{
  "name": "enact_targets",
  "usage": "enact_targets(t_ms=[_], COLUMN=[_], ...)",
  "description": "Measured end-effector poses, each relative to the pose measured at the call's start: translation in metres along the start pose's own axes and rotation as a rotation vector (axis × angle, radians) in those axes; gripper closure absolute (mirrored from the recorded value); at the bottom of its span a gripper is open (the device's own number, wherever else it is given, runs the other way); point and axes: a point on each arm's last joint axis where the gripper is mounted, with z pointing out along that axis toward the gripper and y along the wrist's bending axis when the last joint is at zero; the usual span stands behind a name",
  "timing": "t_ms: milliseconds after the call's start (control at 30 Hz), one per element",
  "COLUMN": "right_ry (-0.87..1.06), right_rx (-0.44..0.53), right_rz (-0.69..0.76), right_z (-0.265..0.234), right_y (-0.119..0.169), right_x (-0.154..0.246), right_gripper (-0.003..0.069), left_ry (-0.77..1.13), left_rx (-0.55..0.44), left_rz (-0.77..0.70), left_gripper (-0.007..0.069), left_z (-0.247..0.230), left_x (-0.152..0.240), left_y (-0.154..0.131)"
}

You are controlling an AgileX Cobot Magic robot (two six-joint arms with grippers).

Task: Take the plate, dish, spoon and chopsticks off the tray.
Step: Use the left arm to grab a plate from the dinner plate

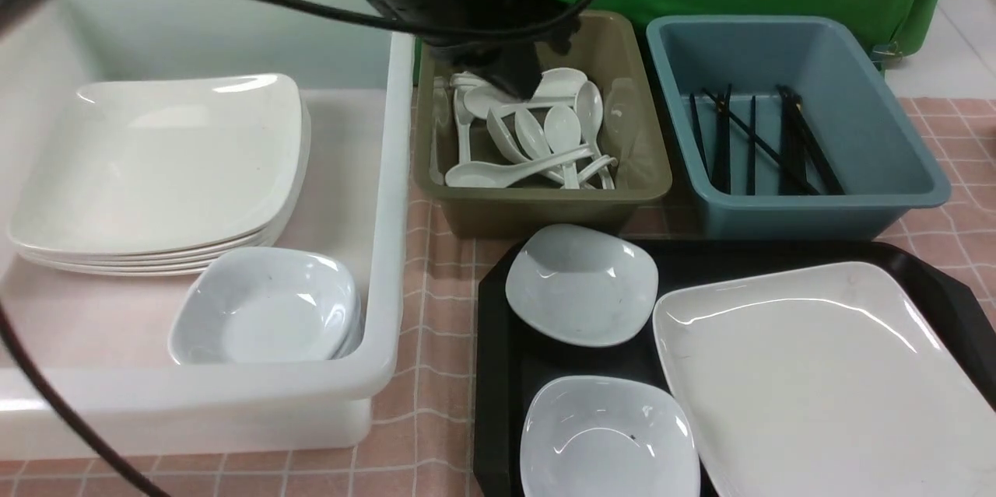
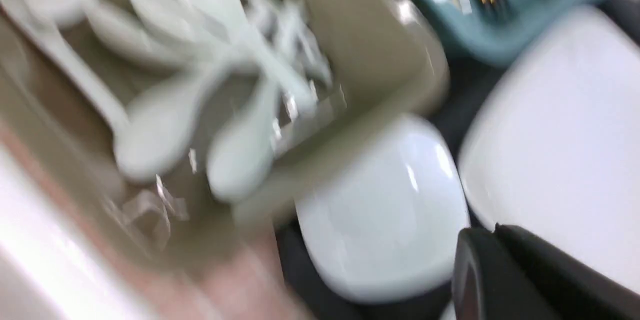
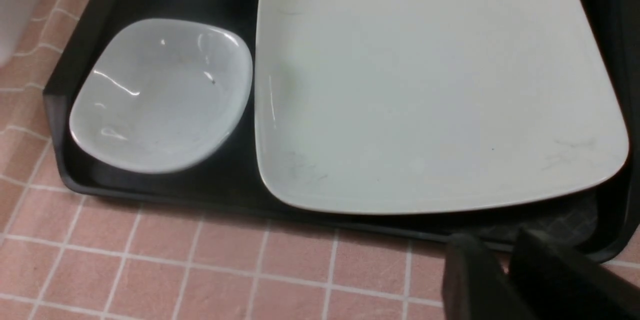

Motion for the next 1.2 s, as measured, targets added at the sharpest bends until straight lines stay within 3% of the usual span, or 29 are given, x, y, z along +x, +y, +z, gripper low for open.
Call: enact_targets(t_ms=[200, 367, 567, 700, 1000, 1200], right_ry=[0.008, 0.009, 0.003, 0.004, 0.017, 0.023], right_rx=[0.000, 0.000, 0.000, 0.000, -0.001, -0.001], right_rz=[-0.021, -0.031, -0.033, -0.033, -0.033, -0.033], right_z=[0.000, 0.000, 0.000, 0.000, 0.000, 0.000], right_y=[0.000, 0.000, 0.000, 0.000, 0.000, 0.000], right_x=[0.001, 0.001, 0.000, 0.000, 0.002, 0.002], right_gripper=[0.0629, 0.0629, 0.0629, 0.0629, 0.0629, 0.0626], left_ry=[0.063, 0.189, 0.203, 0.225, 0.308, 0.331], left_rx=[0.152, 0.240, 0.285, 0.250, 0.017, -0.003], left_rz=[-0.031, -0.004, 0.064, 0.114, 0.271, 0.370], left_gripper=[0.0625, 0.0625, 0.0613, 0.0573, 0.0323, 0.0278], left_z=[-0.018, -0.004, 0.031, 0.055, 0.123, 0.143], left_x=[0.037, 0.077, 0.092, 0.095, 0.090, 0.084], left_y=[-0.025, -0.056, -0.102, -0.116, -0.094, -0.090])
